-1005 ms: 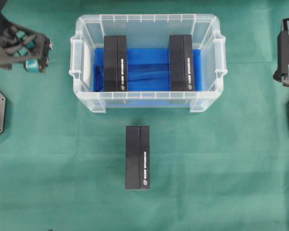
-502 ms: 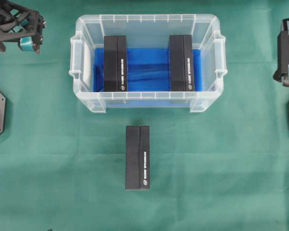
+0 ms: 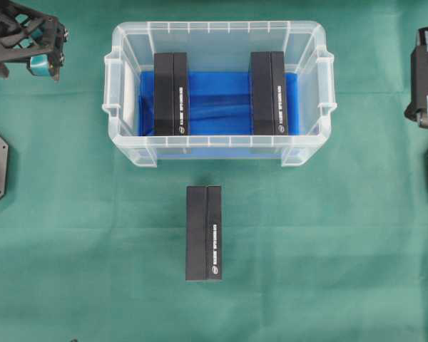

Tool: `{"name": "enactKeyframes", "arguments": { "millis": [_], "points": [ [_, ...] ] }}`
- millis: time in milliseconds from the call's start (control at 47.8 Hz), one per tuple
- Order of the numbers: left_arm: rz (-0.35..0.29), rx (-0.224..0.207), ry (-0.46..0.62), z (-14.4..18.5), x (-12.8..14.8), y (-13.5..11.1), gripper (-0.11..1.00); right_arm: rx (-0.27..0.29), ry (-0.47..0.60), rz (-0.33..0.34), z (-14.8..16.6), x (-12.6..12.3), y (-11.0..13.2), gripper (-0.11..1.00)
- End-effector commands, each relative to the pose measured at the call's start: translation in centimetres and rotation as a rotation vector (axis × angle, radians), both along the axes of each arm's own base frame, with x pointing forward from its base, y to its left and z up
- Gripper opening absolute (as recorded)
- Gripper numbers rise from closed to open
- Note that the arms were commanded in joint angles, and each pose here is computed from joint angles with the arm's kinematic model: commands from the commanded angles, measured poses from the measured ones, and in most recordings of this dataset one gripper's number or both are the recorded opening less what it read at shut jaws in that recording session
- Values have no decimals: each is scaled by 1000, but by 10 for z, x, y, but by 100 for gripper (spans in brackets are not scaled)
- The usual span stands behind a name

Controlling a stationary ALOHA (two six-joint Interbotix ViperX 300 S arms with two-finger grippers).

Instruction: Take the box out of the case with the left arm.

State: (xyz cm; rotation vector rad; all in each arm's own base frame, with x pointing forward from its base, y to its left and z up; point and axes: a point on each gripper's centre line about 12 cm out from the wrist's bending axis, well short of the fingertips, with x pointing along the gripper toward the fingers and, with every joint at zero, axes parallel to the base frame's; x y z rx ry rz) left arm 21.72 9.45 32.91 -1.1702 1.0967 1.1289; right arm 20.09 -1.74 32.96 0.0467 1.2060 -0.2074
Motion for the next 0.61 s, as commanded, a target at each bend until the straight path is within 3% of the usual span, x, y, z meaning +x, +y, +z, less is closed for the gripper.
{"name": "enactKeyframes", "arguments": {
  "millis": [0,335,586],
  "points": [
    [1,10,-28,9,2,1,93,-3,-12,-1,3,1,0,3],
    [-8,10,-29,9,8,-1,93,-3,-12,-1,3,1,0,3],
    [-23,11,-46,7,35,-1,93,-3,-12,-1,3,1,0,3]
  ]
}}
